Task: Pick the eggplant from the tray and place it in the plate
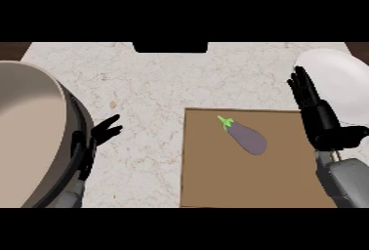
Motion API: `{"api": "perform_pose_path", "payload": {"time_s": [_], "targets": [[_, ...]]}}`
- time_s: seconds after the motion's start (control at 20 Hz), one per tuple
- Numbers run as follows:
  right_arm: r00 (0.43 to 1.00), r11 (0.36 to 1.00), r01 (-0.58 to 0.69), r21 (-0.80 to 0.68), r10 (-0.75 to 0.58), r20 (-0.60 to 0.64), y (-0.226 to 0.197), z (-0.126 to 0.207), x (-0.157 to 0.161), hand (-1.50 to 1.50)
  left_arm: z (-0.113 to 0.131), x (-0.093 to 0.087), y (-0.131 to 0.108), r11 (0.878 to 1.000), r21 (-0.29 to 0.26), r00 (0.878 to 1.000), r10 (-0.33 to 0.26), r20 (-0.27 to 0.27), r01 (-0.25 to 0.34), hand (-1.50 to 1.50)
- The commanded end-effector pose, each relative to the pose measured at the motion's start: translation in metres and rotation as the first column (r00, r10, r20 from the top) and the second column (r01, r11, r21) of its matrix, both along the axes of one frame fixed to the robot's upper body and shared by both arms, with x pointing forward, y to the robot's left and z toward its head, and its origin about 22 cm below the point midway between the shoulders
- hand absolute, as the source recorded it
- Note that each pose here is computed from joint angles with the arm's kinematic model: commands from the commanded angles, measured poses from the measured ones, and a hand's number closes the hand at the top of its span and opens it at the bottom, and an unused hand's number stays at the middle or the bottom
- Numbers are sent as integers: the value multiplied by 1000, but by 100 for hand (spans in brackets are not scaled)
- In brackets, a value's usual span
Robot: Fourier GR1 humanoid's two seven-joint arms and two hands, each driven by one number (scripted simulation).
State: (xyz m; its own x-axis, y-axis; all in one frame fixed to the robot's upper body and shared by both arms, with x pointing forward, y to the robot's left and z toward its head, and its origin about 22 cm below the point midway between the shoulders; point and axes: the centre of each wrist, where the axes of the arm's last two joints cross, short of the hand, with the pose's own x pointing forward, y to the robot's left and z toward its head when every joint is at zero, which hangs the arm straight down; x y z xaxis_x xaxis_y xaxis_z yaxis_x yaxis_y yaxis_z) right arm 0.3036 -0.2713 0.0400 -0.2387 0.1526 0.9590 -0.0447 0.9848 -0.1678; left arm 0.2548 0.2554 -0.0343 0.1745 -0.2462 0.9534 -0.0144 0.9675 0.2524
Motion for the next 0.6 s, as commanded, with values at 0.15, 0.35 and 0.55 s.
{"api": "perform_pose_path", "payload": {"time_s": [0.15, 0.35, 0.55], "targets": [[946, 897, -209, -390, 83, -315, 80, -52, -10, -150, 46, 34, -3, 991, 50, 980, -133, 147, 127, 0], [906, 486, -424, -765, 222, -361, 45, -42, -4, 150, 52, 38, -6, 959, 46, 951, -282, 122, 279, 0], [867, 312, -473, -824, -4, -499, 81, -77, -19, -150, 65, 49, -7, 976, 14, 964, -218, 150, 218, 0]]}}
